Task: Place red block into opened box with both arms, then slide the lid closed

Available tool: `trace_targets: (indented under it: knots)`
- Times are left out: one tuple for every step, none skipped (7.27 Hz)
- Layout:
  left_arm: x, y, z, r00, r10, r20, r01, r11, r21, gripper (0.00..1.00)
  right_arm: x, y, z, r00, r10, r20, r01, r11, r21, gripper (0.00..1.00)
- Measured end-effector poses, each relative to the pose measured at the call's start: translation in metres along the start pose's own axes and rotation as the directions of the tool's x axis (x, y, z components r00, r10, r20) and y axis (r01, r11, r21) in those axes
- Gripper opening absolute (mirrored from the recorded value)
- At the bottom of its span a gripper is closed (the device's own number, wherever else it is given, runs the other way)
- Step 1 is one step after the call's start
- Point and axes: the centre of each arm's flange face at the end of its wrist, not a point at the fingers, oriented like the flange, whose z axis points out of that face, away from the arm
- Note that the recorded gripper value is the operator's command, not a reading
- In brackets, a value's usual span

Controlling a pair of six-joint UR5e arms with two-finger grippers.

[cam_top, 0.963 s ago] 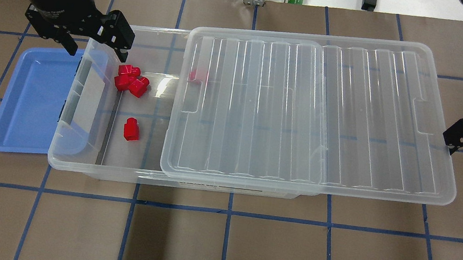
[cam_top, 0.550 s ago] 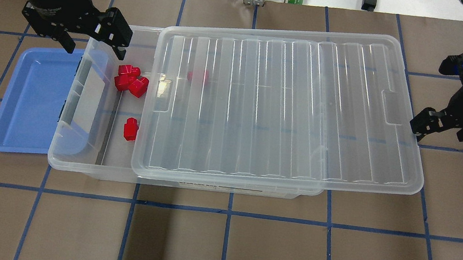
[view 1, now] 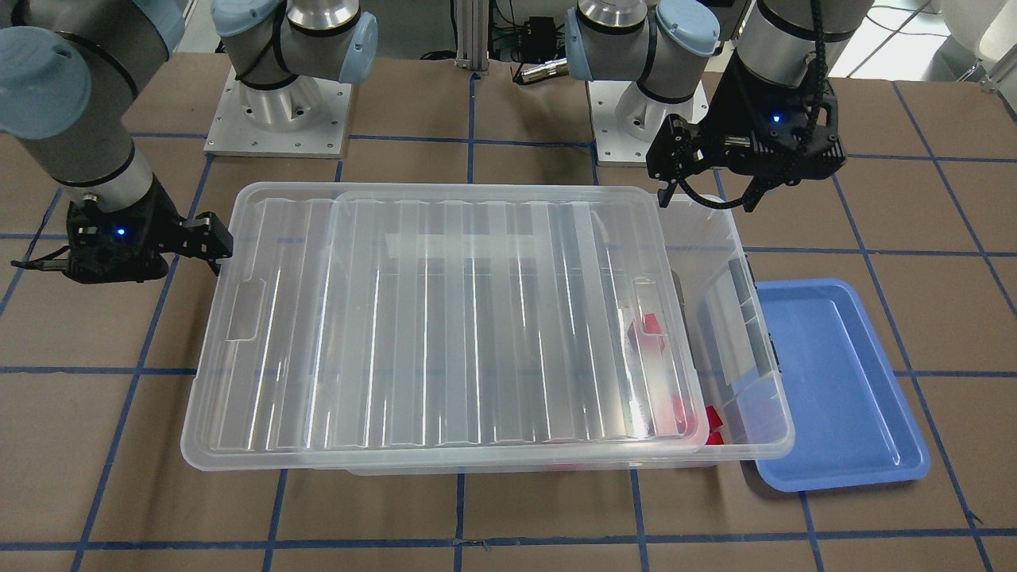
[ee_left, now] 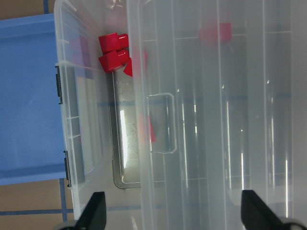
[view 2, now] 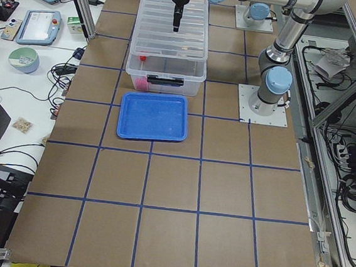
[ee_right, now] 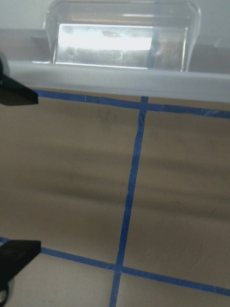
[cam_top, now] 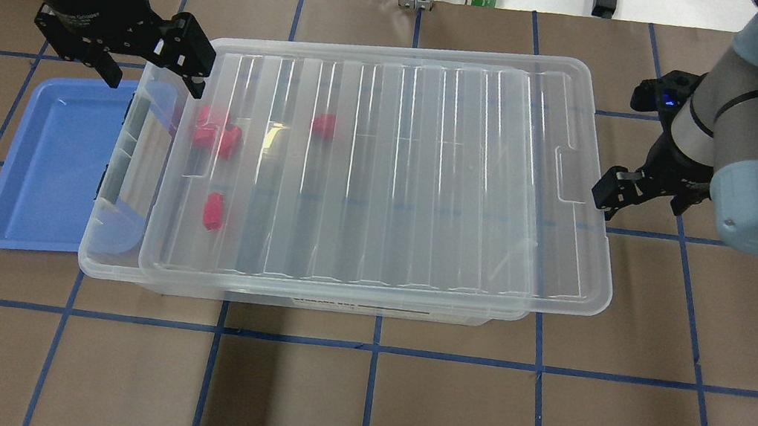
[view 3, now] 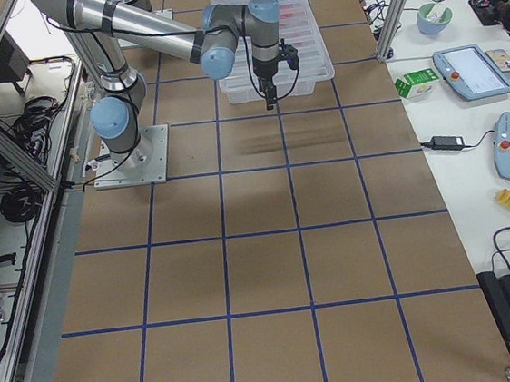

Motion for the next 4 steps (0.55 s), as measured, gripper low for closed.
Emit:
trace_targets:
  knots:
    - [0.0,0.0,0.0,1.0,0.0,0.0,0.0,1.0,0.001,1.0,-0.015,-0.001,0.001,1.0,-0.012,0.002,0.011,1.0,0.001,1.0]
    - [0.0,0.0,-0.001,1.0,0.0,0.0,0.0,1.0,0.002,1.0,-0.024,-0.002,0.001,1.0,-0.02,0.005,0.02,1.0,0.002,1.0]
    - [0.0,0.0,-0.001,1.0,0.0,0.001,0.0,1.0,0.003,1.0,-0.027,-0.005,-0.002,1.0,-0.027,0.003,0.027,1.0,0.009,1.0]
    - [0.0,0.0,-0.002,1.0,0.0,0.002,0.0,1.0,0.003,1.0,-0.025,-0.013,-0.017,1.0,-0.03,-0.006,0.03,0.999,0.033,0.94]
